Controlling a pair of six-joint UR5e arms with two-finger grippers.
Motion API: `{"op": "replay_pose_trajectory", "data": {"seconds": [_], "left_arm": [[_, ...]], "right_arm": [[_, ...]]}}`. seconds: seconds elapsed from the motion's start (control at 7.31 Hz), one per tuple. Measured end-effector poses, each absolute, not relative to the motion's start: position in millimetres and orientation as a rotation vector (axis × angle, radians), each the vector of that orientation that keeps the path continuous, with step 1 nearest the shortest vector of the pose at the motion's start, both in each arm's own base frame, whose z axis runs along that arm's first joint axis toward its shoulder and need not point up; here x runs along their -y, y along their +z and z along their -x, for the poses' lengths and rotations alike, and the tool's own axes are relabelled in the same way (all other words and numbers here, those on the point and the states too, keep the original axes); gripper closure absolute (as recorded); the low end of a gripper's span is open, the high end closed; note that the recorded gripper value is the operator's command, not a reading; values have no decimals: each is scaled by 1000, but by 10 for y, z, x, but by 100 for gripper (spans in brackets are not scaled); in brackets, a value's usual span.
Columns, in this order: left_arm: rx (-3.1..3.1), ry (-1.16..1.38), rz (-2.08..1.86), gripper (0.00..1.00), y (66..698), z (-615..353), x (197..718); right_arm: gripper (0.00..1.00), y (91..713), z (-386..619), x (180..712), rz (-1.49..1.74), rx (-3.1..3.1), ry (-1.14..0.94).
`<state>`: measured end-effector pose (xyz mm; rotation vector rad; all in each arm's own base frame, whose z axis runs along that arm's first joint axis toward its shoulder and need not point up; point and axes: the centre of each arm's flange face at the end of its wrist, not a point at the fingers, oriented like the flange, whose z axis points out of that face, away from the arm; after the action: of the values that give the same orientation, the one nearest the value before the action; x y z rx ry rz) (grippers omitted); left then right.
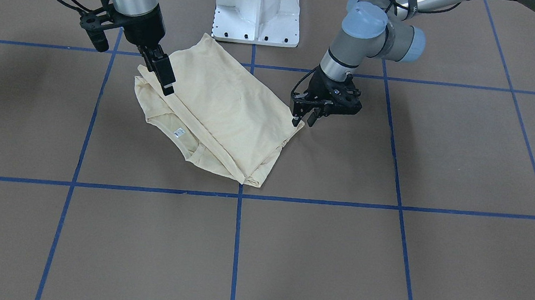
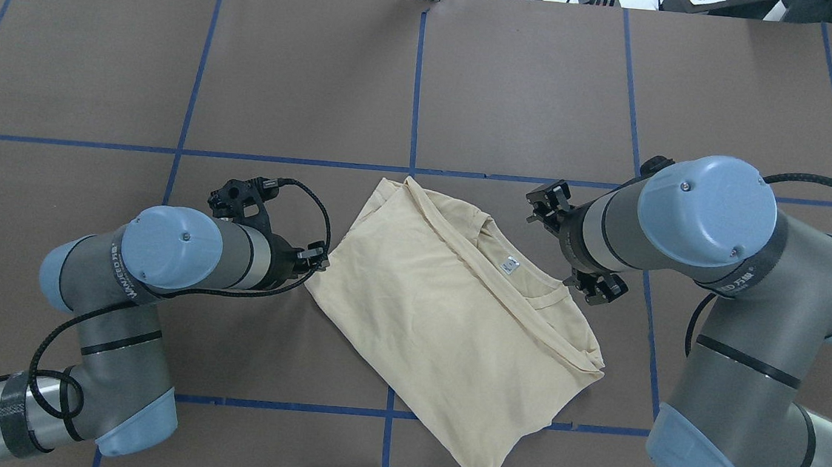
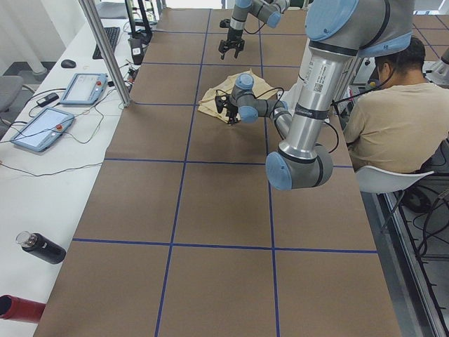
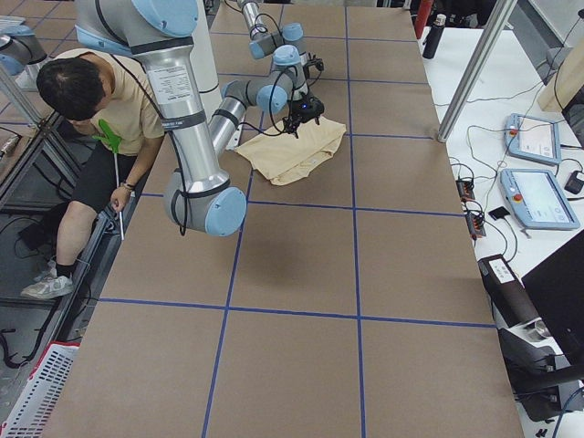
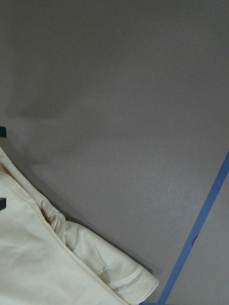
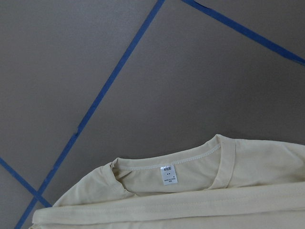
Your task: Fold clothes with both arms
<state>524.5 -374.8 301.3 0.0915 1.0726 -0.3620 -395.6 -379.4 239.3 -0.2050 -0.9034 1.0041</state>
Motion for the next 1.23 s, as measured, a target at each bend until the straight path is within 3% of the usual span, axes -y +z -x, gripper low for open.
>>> {"op": "replay_pose_trajectory", "data": {"seconds": [1.23], "left_arm": [[-1052, -361, -83, 57, 3101, -5331, 3755]], "right_arm": [[0, 2482, 4030, 3834, 201, 880, 1001]]}}
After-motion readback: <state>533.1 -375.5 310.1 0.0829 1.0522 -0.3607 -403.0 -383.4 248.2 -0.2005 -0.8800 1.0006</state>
